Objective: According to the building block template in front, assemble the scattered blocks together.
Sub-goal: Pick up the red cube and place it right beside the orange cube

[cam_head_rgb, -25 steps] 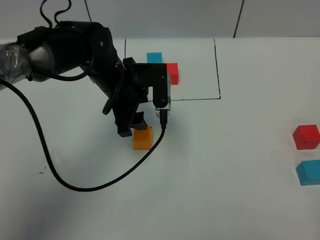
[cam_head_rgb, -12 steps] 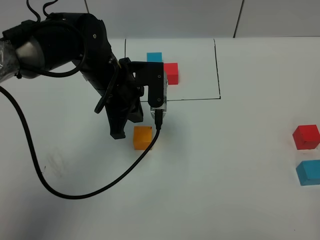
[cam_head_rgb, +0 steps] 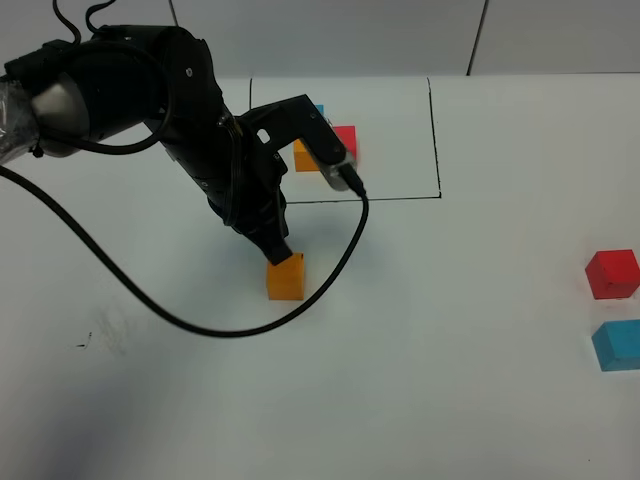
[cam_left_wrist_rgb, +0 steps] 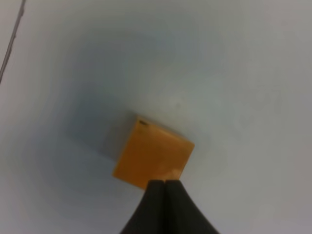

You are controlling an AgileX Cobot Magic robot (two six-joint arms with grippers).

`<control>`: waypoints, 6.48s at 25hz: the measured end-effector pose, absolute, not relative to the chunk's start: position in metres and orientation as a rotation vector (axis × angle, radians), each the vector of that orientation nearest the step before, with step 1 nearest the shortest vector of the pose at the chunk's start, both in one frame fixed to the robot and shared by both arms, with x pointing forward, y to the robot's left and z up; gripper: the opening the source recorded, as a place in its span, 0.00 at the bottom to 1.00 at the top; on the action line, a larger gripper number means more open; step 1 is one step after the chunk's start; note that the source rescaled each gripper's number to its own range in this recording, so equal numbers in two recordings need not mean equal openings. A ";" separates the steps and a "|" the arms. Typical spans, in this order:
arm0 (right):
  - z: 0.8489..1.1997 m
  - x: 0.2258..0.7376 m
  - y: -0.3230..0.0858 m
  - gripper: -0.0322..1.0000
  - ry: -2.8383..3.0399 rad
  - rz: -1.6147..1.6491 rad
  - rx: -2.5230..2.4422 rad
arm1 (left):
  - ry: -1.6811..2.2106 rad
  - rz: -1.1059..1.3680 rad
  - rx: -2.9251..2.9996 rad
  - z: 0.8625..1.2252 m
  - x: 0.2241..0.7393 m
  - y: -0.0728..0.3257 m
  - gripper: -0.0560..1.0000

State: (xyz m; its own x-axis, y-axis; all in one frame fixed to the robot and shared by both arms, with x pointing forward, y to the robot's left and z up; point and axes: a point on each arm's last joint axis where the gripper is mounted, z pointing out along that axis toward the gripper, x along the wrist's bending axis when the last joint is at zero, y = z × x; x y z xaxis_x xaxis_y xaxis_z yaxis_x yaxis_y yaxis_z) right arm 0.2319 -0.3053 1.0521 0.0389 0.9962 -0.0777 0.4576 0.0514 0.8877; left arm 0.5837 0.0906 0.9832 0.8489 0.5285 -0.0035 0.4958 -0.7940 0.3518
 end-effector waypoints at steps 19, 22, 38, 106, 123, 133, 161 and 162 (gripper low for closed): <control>1.052 0.232 -0.305 0.81 1.532 0.854 1.519 | 1.309 0.314 2.389 1.003 0.600 0.111 0.05; 1.052 0.232 -0.305 0.81 1.532 0.854 1.519 | 1.338 0.351 2.385 1.014 0.603 0.128 0.05; 1.052 0.232 -0.305 0.81 1.532 0.854 1.519 | 1.626 0.434 2.407 1.062 0.590 0.219 0.05; 1.052 0.232 -0.305 0.81 1.532 0.854 1.519 | 2.023 0.593 2.058 1.137 0.534 0.332 0.05; 1.052 0.232 -0.305 0.81 1.532 0.854 1.519 | 2.004 0.650 2.038 1.146 0.479 0.330 0.05; 1.052 0.232 -0.305 0.81 1.532 0.854 1.519 | 1.985 0.691 2.014 1.145 0.436 0.327 0.05; 1.052 0.232 -0.305 0.81 1.532 0.854 1.519 | 1.953 0.741 1.973 1.094 0.327 0.319 0.05; 1.052 0.232 -0.305 0.81 1.532 0.854 1.519 | 1.949 0.746 1.969 1.092 0.324 0.319 0.05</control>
State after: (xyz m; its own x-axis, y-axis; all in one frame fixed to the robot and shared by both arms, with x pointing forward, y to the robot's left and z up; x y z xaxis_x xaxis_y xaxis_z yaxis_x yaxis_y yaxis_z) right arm 0.2319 -0.3053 1.0521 0.0389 0.9962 -0.0777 0.4576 0.0514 0.8877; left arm 0.3236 0.3188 1.0919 -0.0388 0.9851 0.1678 0.8452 -0.0572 0.5313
